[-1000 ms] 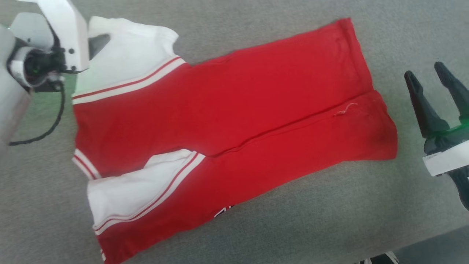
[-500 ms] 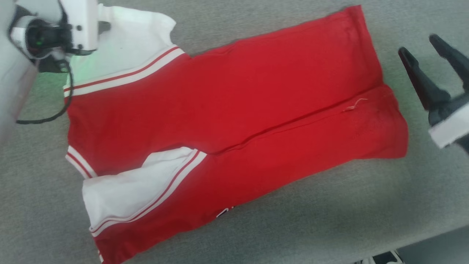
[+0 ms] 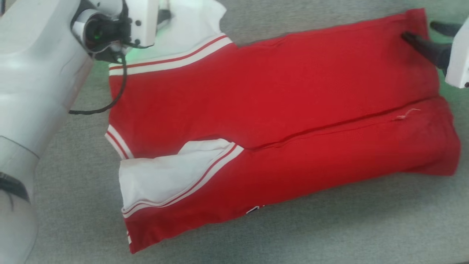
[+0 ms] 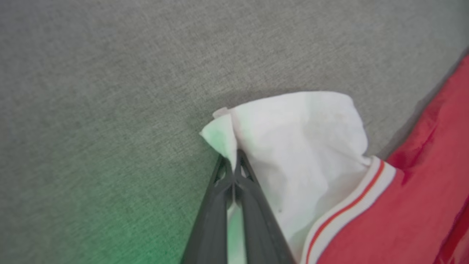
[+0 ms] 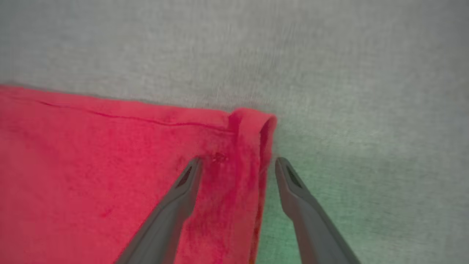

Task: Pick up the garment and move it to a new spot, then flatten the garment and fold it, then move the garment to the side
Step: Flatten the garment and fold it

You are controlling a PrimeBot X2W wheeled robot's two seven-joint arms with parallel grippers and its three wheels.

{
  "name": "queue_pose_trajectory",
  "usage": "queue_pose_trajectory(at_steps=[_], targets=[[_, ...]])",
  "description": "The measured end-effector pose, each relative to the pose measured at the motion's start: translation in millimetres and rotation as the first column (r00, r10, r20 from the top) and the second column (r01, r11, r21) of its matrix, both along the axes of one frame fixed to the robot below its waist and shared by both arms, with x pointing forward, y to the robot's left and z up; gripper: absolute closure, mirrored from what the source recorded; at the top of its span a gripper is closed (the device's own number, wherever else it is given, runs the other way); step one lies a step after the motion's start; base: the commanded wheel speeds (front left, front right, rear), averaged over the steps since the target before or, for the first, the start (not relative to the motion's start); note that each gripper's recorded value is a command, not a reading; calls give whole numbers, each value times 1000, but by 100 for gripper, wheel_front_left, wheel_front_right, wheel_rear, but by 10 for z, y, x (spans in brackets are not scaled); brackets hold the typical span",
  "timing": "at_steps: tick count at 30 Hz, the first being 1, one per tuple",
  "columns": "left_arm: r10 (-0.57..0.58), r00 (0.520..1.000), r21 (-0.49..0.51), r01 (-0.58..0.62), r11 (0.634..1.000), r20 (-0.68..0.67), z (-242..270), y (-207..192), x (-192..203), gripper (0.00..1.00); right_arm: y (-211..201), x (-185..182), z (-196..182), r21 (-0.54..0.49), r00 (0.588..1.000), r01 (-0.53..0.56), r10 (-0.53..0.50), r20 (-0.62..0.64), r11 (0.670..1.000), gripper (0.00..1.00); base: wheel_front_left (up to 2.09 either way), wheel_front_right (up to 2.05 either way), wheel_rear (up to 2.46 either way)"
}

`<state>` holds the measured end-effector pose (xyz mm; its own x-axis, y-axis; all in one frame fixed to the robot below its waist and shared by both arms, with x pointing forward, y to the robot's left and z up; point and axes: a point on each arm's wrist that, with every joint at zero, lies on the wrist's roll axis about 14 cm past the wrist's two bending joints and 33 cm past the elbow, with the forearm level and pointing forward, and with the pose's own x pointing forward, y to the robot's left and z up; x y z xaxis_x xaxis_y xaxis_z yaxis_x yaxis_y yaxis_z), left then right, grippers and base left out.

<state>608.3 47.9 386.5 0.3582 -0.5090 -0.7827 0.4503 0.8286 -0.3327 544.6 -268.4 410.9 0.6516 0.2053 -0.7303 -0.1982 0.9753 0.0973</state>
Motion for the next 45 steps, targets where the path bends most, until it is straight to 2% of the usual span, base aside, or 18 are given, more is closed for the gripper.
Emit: queue_pose_trajectory(at_steps=[2, 5, 6, 7, 8, 13, 15, 19, 23, 28, 30, 31, 37, 40, 45], targets=[[0, 1000, -4, 0, 1000, 3, -15, -6, 7, 100, 41, -29, -170, -12, 996, -15, 14, -90, 1000, 0, 0, 0, 0], [2, 1000, -13, -2, 1000, 12, -28, -16, 14, 100, 42, 30, -248, -56, 989, -44, 36, -142, 997, 0, 0, 0, 0], [3, 1000, -16, -3, 1000, 17, -32, -21, 13, 100, 48, 53, -272, -62, 989, -47, 37, -146, 997, 11, 0, 0, 0], [2, 1000, -21, -2, 1000, 25, -26, -28, 11, 100, 59, 80, -283, -66, 989, -52, 42, -144, 996, 68, 0, 0, 0], [1, 999, -28, 0, 1000, 35, -11, -41, 10, 100, 62, 110, -283, -72, 990, -55, 45, -137, 996, 100, 0, 0, 0], [10, 993, -115, 4, 993, 122, 208, -138, -55, 100, 125, 227, -138, -65, 998, -60, 58, -28, 996, 100, 0, 0, 0], [37, 985, -181, -6, 984, 169, 405, -154, -90, 100, 136, 182, -48, -44, 998, -56, 56, 11, 997, 100, 0, 0, 0], [33, 958, -218, 31, 976, 285, 784, -70, -247, 100, 122, 96, 237, -4, 995, -56, 57, 88, 998, 100, 0, 0, 0], [38, 932, -266, 64, 962, 361, 1048, 72, -585, 100, 162, -104, 407, 24, 989, -86, 83, 118, 996, 100, 0, 0, 0], [127, 902, -377, 42, 925, 412, 1246, 317, -1081, 100, 153, -341, 556, 72, 984, -91, 79, 157, 993, 100, 0, 0, 0], [156, 897, -396, 23, 918, 414, 1213, 427, -1305, 100, 143, -429, 550, 95, 984, -87, 71, 162, 992, 100, 0, 0, 0], [213, 889, -429, -20, 903, 406, 1189, 509, -1500, 100, 135, -550, 484, 113, 987, -83, 66, 147, 990, 100, 0, 0, 0], [285, 906, -482, -107, 870, 313, 939, 478, -2093, 100, 13, -823, 293, 141, 993, -45, 29, 113, 989, 100, 0, 0, 0], [287, 926, -477, -143, 867, 244, 725, 416, -2296, 100, 24, -894, 175, 167, 995, -28, 12, 97, 985, 100, 0, 0, 0], [282, 946, -466, -179, 866, 160, 407, 299, -2378, 100, -1, -945, -49, 167, 999, -5, -4, 53, 986, 100, 0, 0, 0]])
